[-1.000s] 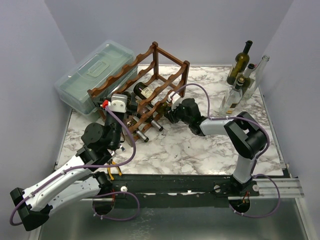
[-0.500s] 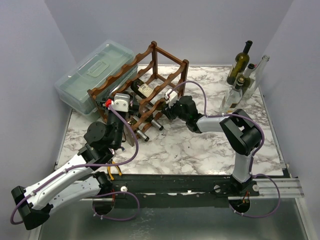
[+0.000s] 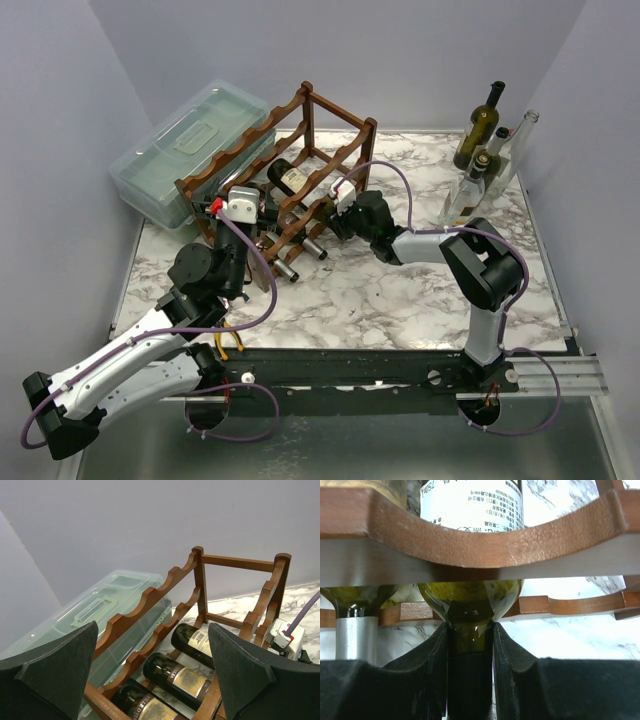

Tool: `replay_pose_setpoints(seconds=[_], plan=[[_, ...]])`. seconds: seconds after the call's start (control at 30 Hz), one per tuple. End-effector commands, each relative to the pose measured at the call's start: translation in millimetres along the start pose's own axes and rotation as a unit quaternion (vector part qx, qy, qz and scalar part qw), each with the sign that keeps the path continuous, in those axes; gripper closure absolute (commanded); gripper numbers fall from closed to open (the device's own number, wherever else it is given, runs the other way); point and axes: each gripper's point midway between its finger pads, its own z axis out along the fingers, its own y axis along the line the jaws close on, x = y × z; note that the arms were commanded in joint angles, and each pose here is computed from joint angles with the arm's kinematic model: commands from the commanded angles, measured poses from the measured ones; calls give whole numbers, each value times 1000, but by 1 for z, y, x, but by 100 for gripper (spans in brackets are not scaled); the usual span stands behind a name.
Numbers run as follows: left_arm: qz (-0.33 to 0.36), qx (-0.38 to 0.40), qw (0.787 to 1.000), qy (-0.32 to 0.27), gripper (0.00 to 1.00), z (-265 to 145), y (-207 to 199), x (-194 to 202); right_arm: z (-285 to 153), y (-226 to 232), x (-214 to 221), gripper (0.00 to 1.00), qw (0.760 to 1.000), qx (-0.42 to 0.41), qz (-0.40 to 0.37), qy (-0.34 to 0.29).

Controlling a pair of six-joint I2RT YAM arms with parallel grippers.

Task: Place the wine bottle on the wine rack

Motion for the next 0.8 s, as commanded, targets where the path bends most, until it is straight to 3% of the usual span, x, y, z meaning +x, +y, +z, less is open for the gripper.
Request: replay_pose_setpoints(seconds=[0.0, 0.53, 0.57, 0.63, 0.7, 0.77], plan=[[-9, -11, 1000, 1, 8, 0, 3, 1, 3, -15, -58, 99, 997, 26, 2, -69], [-10, -11, 1000, 0, 8, 0, 3, 1, 22, -13, -69, 98, 996, 13, 4, -88], [-11, -11, 1000, 0, 8, 0, 3, 1, 23, -14, -68, 91, 996, 14, 4, -88], [-12, -10, 1000, 0, 8, 0, 2, 1, 27, -15, -64, 59, 996, 19, 11, -84], [-14, -10, 1000, 0, 8, 0, 2, 1, 27, -18, -59, 36, 995, 34, 22, -88], [-15, -8, 1000, -1, 8, 0, 1, 1, 23, -20, -50, 25, 995, 45, 29, -82]])
